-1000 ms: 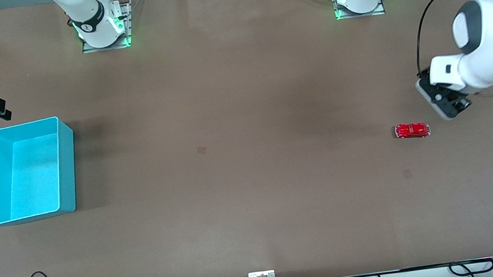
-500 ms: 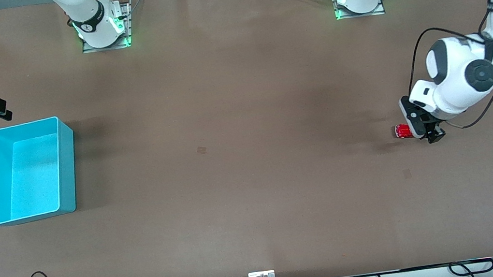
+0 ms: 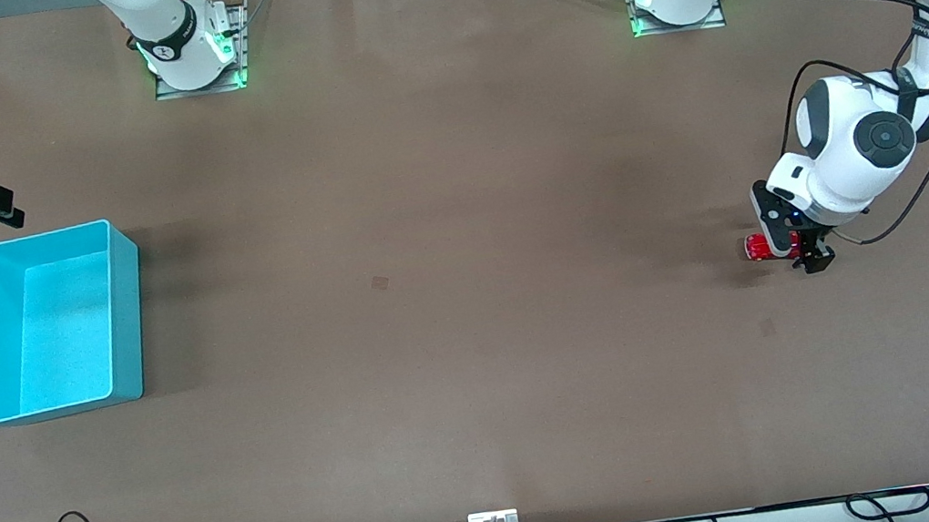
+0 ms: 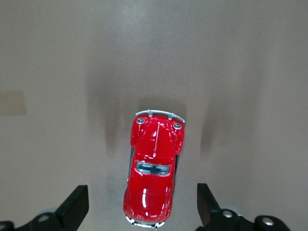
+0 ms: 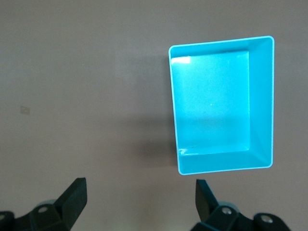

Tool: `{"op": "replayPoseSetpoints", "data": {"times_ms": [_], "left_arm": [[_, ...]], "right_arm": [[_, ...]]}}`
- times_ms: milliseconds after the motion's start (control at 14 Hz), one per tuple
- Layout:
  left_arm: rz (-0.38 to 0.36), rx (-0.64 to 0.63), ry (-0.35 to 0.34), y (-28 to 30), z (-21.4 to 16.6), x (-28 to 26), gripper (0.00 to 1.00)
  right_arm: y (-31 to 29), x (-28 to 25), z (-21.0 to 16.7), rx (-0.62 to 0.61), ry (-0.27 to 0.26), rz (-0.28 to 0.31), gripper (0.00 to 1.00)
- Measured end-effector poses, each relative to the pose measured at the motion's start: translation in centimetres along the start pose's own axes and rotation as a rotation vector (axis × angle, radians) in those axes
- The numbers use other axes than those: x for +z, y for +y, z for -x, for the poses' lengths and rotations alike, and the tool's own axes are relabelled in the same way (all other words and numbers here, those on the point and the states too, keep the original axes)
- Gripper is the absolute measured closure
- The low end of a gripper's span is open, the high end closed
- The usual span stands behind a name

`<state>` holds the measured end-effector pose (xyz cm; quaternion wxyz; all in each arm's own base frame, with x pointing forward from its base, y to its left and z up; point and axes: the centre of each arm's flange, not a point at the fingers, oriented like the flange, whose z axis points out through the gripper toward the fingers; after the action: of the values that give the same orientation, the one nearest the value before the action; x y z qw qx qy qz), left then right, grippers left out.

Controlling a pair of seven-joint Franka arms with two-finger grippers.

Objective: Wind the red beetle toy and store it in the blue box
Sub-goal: 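Press the left gripper down onto the red car's roof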

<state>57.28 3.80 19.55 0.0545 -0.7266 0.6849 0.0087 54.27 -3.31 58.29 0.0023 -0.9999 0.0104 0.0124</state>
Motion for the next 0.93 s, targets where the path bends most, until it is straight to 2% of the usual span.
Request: {"op": "replayPoseSetpoints", "data": {"times_ms": [71, 143, 357, 429, 714, 929], "left_arm": [[-0.002, 0.015, 0.002, 0.3, 0.0, 0.4, 0.04], [0.001, 0.026, 0.004, 0.4, -0.1, 0.8, 0.12], [0.002, 0.038, 0.005, 0.5, -0.1, 1.1, 0.48], [0.0, 0.04, 0.005, 0.5, -0.1, 1.0, 0.56], [0.001, 0.033, 0.004, 0.5, 0.3, 1.1, 0.56], [0.002, -0.002, 0.0, 0.4, 3.8, 1.4, 0.56]], "right_arm": [[0.0, 0.0, 0.0, 0.0, 0.0, 0.0, 0.0], [0.0, 0.0, 0.0, 0.0, 0.0, 0.0, 0.0], [0.0, 0.0, 0.0, 0.0, 0.0, 0.0, 0.0], [0.0, 0.0, 0.0, 0.0, 0.0, 0.0, 0.0], [0.0, 0.0, 0.0, 0.0, 0.0, 0.0, 0.0], [0.0, 0.0, 0.0, 0.0, 0.0, 0.0, 0.0]]}}
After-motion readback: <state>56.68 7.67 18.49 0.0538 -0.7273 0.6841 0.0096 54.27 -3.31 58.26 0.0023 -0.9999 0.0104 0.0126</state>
